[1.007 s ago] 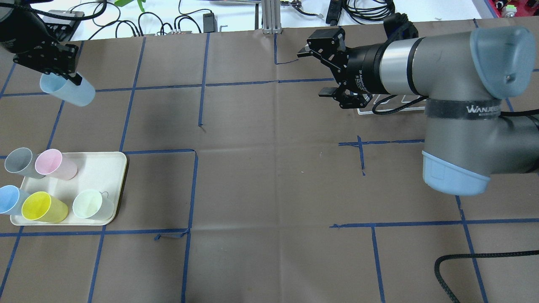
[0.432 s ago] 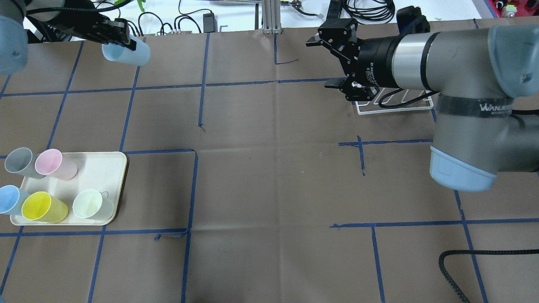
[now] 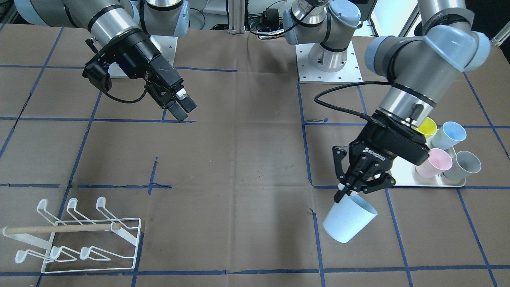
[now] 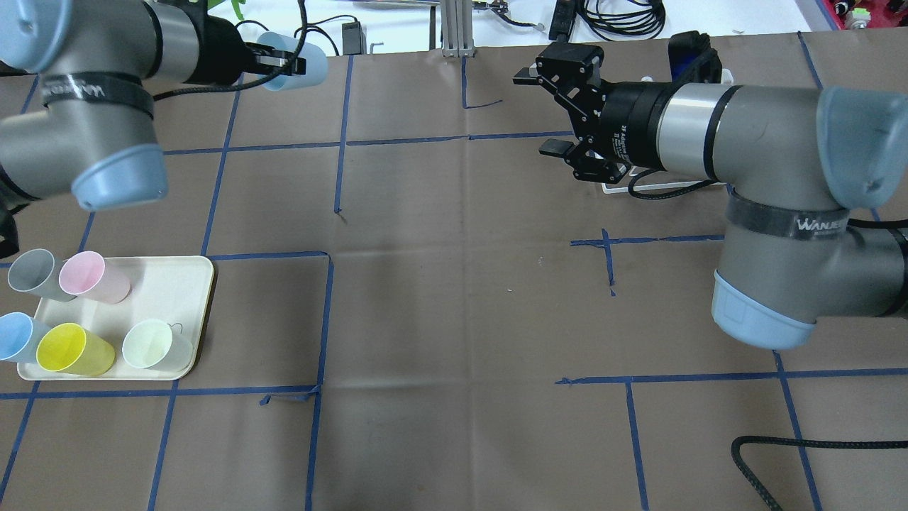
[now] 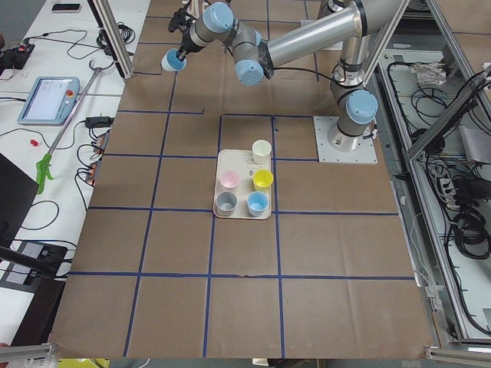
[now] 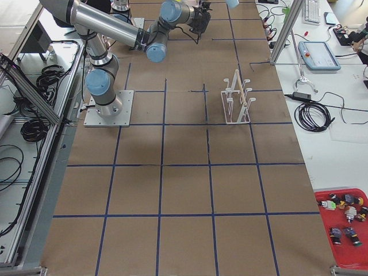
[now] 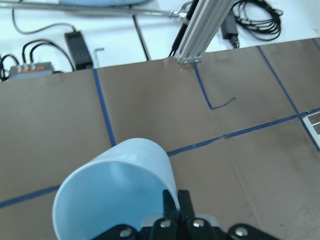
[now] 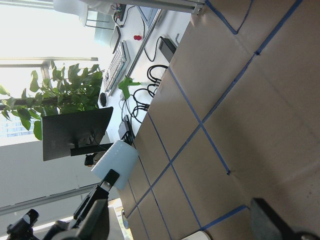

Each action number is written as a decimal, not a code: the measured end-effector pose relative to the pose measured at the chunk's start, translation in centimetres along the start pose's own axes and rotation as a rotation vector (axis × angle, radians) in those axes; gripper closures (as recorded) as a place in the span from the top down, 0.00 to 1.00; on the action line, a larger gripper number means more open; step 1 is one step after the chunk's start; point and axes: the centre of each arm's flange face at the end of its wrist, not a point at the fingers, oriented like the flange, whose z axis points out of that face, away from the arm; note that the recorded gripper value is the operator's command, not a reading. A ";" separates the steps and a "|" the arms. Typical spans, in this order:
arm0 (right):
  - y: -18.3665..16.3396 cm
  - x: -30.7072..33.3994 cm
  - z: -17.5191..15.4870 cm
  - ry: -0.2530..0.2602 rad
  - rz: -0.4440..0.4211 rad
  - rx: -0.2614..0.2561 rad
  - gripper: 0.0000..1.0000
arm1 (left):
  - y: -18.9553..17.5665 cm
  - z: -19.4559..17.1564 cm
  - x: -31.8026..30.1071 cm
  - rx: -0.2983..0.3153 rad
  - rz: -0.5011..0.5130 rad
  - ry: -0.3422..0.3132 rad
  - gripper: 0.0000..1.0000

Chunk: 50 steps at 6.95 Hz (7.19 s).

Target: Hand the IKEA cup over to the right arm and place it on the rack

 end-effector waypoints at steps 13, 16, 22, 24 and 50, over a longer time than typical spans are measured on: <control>-4.5 5.9 8.3 -0.117 0.074 0.022 1.00 | 12.3 6.1 17.3 0.415 0.046 0.148 0.00; -4.7 6.8 11.2 -0.090 0.084 -0.012 1.00 | 12.0 5.5 17.4 0.395 0.036 0.143 0.00; -3.4 5.7 15.4 -0.087 0.125 -0.077 0.99 | 12.0 5.6 17.4 0.389 0.032 0.138 0.00; -3.5 5.2 16.7 -0.092 0.115 -0.086 0.99 | 12.1 5.7 17.4 0.388 0.032 0.139 0.00; -12.2 -0.1 13.7 -0.205 0.018 0.061 0.31 | 11.4 -3.3 9.0 0.259 -0.182 -0.032 0.99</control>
